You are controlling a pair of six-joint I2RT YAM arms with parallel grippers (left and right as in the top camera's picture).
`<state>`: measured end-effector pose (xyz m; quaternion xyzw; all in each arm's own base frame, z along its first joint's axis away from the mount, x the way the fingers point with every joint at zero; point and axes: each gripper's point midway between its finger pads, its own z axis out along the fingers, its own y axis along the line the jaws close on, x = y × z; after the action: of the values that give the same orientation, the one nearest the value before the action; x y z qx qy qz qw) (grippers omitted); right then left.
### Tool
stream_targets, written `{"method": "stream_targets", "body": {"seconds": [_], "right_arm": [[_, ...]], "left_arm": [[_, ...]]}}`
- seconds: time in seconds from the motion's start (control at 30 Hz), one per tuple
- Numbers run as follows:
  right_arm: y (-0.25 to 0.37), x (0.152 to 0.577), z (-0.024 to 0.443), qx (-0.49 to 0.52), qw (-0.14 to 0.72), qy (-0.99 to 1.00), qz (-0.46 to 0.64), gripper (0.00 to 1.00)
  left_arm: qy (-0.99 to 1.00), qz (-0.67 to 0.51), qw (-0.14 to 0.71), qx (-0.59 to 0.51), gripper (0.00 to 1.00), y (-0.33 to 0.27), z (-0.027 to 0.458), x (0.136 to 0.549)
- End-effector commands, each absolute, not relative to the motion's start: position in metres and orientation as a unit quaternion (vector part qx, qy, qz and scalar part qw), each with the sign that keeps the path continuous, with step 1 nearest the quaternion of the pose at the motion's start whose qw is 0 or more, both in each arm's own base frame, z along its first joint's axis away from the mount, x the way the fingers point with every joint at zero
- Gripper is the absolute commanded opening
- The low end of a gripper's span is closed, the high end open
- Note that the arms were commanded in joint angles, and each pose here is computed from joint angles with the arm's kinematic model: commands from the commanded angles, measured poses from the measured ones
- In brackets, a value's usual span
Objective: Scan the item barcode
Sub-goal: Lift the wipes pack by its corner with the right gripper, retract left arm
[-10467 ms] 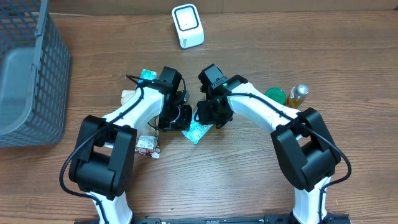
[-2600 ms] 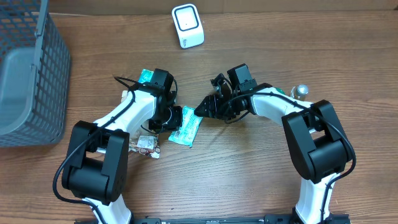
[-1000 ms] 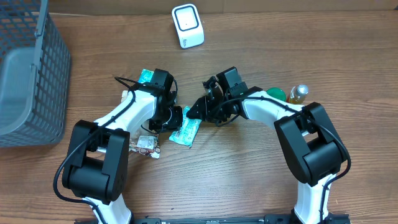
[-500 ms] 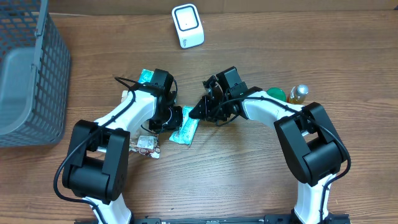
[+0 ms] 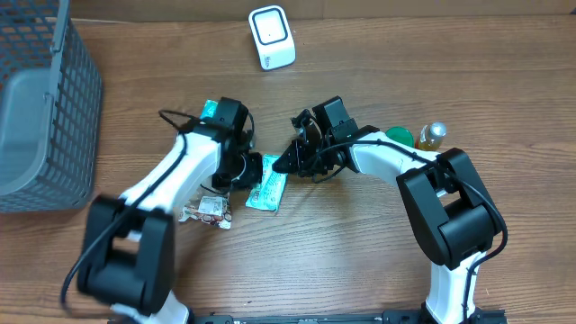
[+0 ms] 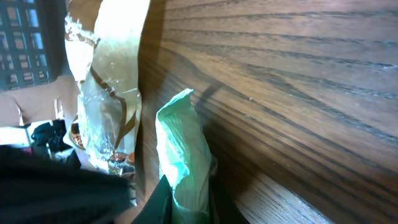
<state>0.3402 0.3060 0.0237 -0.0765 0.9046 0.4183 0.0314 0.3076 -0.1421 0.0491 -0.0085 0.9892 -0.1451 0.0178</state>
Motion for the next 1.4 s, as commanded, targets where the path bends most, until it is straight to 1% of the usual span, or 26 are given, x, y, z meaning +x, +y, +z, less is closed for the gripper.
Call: {"method": "stream_targets", "body": {"seconds": [0.0,0.1,0.2,0.23,0.33,0.43,0.47,0.5,0.57,0.6,0.63,0.7,0.83,1.07,1.37], "right_arm": [[0.312,0.333,0.047,-0.13,0.055,0.889,0.436,0.04],[0.31,0.33,0.068,-0.168,0.08,0.881,0.436,0.04],[0.307,0.324,0.09,-0.198,0.098,0.873,0.435,0.04],[0.306,0.321,0.097,-0.207,0.104,0.87,0.434,0.04],[0.306,0.31,0.119,-0.238,0.111,0.853,0.451,0.04],[0.309,0.296,0.142,-0.267,0.111,0.827,0.481,0.04],[0.309,0.291,0.148,-0.272,0.109,0.821,0.49,0.04],[0.309,0.288,0.153,-0.274,0.105,0.816,0.497,0.04],[0.31,0.274,0.166,-0.299,0.1,0.793,0.521,0.04],[0.31,0.266,0.173,-0.314,0.096,0.778,0.535,0.04],[0.309,0.258,0.18,-0.328,0.092,0.763,0.55,0.04],[0.307,0.245,0.192,-0.347,0.087,0.739,0.571,0.03],[0.297,0.233,0.199,-0.356,0.081,0.731,0.577,0.04],[0.285,0.238,0.182,-0.336,0.072,0.771,0.536,0.04],[0.285,0.239,0.182,-0.336,0.072,0.772,0.534,0.05]], "left_arm": [[0.98,-0.168,0.111,0.002,0.06,-0.14,0.115,0.329],[0.977,-0.141,0.161,-0.02,0.11,-0.114,0.145,0.336],[0.972,-0.095,0.206,-0.055,0.24,-0.078,0.164,0.343],[0.971,-0.079,0.216,-0.069,0.26,-0.065,0.168,0.344],[0.967,-0.032,0.226,-0.112,0.29,-0.025,0.171,0.345],[0.964,0.0,0.217,-0.154,0.31,0.009,0.166,0.342],[0.963,0.002,0.214,-0.165,0.34,0.016,0.165,0.341],[0.962,0.003,0.211,-0.174,0.4,0.023,0.163,0.341],[0.96,0.008,0.203,-0.191,0.57,0.035,0.159,0.339],[0.961,0.006,0.195,-0.197,0.82,0.037,0.156,0.337],[0.961,0.005,0.19,-0.199,1.0,0.039,0.153,0.336],[0.962,0.006,0.187,-0.201,1.0,0.04,0.151,0.337],[0.963,0.007,0.181,-0.201,1.0,0.04,0.147,0.337],[0.963,0.007,0.18,-0.201,1.0,0.04,0.147,0.337],[0.963,0.007,0.18,-0.201,1.0,0.04,0.147,0.337]]}}
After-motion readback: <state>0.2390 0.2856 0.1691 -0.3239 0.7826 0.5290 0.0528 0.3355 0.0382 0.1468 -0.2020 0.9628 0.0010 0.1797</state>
